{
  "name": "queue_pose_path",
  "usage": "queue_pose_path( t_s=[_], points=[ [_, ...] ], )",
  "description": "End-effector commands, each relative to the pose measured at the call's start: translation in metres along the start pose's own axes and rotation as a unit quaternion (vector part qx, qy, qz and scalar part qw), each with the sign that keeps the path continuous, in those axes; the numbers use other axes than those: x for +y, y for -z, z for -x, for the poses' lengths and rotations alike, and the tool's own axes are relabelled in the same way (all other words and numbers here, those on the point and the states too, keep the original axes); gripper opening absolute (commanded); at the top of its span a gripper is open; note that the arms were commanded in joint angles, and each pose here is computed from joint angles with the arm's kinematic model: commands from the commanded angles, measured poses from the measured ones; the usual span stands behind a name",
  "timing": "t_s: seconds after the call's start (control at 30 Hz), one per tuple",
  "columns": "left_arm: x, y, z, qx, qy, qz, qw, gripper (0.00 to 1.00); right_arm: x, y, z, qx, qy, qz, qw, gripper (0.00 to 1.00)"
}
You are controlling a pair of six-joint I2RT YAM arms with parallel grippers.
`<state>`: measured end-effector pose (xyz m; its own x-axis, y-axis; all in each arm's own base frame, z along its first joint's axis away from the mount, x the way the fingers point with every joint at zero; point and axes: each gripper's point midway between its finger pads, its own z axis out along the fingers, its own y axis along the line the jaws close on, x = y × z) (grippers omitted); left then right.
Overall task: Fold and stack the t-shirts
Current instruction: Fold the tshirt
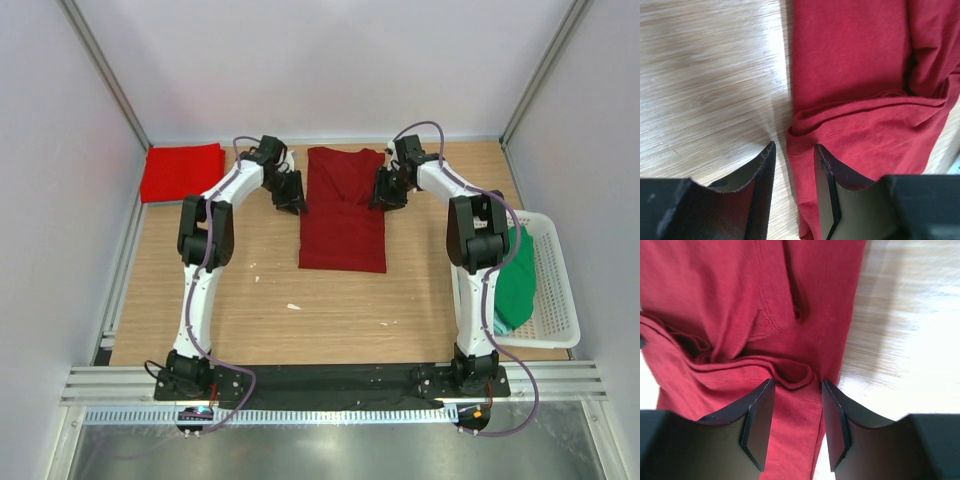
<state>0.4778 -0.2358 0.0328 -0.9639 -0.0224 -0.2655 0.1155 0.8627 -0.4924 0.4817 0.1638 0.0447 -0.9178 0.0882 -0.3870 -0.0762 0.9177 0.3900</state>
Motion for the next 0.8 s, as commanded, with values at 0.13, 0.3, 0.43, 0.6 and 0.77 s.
queue_pose_path(
  t_s=[0.13,0.3,0.43,0.6,0.77],
  points=[
    [-0.016,0.003,0.015,-0.022,-0.004,-0.03,0.999,0.33,0.011,0.001,0.011,-0.009,0.023,-0.002,1.0,0.47],
    [-0.016,-0.002,0.017,-0.02,0.003,-0.036,0.999,0.31,0.011,0.0,0.013,-0.012,0.022,-0.004,1.0,0.45],
    [-0.02,-0.007,0.02,-0.024,0.015,-0.047,0.998,0.25,0.009,-0.001,0.017,-0.018,0.024,-0.009,1.0,0.42],
    [-0.025,-0.002,0.031,-0.04,0.021,-0.057,0.997,0.0,0.009,-0.002,0.021,-0.016,0.026,-0.012,0.999,0.12],
    [-0.039,0.028,0.041,-0.075,0.013,-0.057,0.995,0.0,0.012,0.022,0.026,-0.033,0.026,-0.027,0.999,0.01]
  ],
)
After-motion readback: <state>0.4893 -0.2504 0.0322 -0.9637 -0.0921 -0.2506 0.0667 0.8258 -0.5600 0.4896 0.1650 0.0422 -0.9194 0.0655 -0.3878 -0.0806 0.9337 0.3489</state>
